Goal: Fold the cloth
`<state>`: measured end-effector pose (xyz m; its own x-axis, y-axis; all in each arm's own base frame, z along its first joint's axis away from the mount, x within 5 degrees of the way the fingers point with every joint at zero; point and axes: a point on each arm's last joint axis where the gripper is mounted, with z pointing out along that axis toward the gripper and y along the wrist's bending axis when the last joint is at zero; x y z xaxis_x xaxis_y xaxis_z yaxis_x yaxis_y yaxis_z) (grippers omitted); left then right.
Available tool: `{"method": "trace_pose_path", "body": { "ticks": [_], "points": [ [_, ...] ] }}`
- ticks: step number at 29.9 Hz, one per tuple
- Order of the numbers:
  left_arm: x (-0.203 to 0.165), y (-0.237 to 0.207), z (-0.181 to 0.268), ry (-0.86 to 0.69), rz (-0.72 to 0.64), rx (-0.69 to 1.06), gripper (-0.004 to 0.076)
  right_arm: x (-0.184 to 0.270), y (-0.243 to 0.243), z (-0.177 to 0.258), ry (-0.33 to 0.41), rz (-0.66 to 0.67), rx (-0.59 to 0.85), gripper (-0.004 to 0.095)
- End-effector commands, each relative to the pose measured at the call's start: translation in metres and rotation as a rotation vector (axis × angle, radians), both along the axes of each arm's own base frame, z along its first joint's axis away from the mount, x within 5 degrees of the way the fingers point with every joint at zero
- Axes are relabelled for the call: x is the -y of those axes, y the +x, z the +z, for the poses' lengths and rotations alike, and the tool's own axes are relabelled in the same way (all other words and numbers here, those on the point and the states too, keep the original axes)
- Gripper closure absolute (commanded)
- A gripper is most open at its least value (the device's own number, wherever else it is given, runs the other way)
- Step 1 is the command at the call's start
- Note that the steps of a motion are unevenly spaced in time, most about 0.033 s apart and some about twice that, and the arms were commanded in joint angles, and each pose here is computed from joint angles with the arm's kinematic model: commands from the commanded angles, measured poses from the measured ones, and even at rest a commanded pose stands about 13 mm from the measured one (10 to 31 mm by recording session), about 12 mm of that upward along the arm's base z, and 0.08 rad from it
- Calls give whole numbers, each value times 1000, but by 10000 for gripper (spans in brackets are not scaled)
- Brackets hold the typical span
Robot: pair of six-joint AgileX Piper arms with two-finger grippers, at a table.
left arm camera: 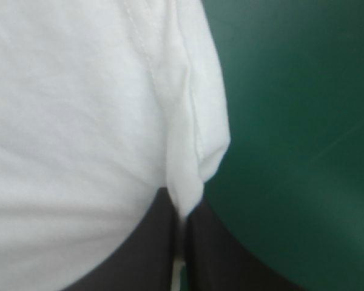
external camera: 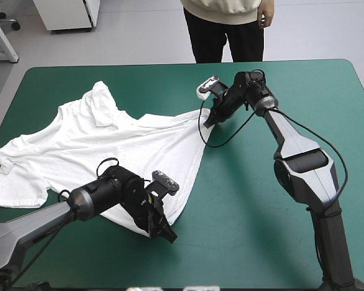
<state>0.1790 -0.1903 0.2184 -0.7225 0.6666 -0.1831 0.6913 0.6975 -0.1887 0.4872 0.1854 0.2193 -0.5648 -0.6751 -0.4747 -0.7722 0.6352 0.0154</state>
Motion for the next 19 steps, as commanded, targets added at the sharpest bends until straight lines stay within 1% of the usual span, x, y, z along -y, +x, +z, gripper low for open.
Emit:
{"method": "trace_pose_path", "body": {
  "ticks": [1, 5, 8, 10, 11, 13, 15, 19],
  "points": [
    [-2, -7, 30, -91, 28, 71, 733, 14, -26, 78, 1, -36, 44, 919],
    [-12, -10, 52, -86, 22, 145, 733, 21, -54, 142, 91, -91, 132, 919],
    [-19, -5, 78, -67, 18, 270, 733, 29, -85, 197, 176, -126, 215, 919],
    [-21, 2, 95, -53, 26, 357, 733, 34, -105, 225, 226, -139, 259, 919],
    [-21, 7, 109, -49, 24, 427, 733, 38, -121, 245, 256, -142, 296, 919],
    [-23, 15, 132, -49, 33, 527, 733, 46, -146, 273, 291, -140, 360, 920],
    [-25, 24, 163, -46, 42, 671, 733, 55, -174, 300, 321, -137, 430, 921],
    [-32, 35, 229, -54, 71, 947, 733, 72, -225, 342, 372, -134, 565, 921]
  ]
}}
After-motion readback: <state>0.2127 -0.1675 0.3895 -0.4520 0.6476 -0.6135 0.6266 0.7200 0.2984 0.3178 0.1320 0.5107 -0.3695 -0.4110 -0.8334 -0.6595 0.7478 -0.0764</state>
